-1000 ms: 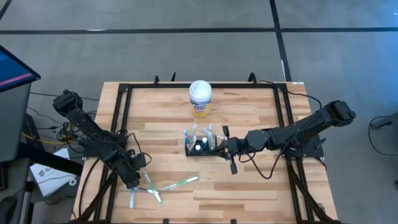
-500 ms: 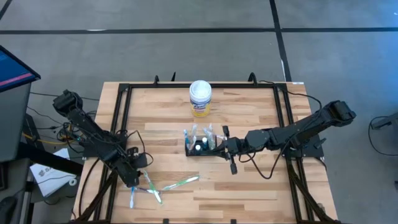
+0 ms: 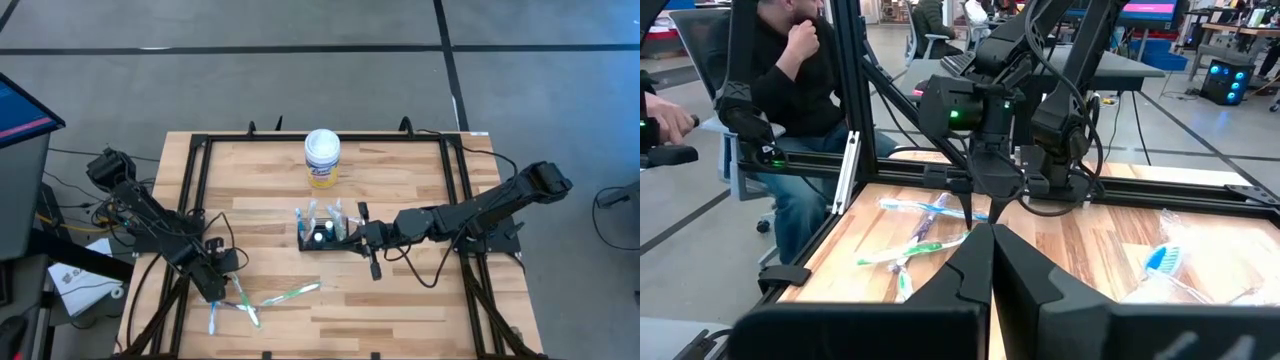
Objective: Pick & Place toothbrushing station
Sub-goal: Put the left green toothbrush into the mesh organizer
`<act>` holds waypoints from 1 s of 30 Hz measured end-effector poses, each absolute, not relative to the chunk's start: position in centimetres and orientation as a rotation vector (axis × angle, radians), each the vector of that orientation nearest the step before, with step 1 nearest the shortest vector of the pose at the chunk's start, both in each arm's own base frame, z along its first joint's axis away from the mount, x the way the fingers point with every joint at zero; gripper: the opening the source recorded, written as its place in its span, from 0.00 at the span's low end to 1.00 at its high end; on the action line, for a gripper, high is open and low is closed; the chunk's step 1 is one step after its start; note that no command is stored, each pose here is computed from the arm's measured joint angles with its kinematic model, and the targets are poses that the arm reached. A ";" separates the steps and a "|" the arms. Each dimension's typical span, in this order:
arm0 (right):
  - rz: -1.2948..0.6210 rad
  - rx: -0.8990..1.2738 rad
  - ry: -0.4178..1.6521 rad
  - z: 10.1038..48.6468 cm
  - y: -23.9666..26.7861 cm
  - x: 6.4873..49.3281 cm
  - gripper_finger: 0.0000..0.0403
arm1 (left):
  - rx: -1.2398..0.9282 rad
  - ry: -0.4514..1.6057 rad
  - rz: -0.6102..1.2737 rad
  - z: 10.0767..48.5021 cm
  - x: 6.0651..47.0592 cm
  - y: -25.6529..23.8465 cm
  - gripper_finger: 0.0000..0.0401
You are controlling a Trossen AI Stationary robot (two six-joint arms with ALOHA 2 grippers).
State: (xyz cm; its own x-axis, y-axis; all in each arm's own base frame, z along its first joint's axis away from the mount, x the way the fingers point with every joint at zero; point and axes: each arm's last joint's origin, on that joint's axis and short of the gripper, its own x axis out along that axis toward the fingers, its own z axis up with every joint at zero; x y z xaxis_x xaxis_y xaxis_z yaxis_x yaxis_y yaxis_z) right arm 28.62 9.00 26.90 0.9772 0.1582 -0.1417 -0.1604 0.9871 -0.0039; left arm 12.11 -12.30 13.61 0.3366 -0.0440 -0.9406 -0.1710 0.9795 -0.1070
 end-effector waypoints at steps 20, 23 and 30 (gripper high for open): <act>0.160 -0.019 0.156 26.8 9.0 28.6 0.00 | -0.113 1.193 0.037 13.7 12.3 -12.3 0.30; 0.160 -0.019 0.156 26.8 9.0 28.6 0.00 | -0.113 1.156 0.046 13.8 12.5 -12.4 0.30; 0.160 -0.019 0.156 26.8 9.0 28.6 0.00 | -0.119 1.152 0.041 13.8 12.5 -12.5 0.28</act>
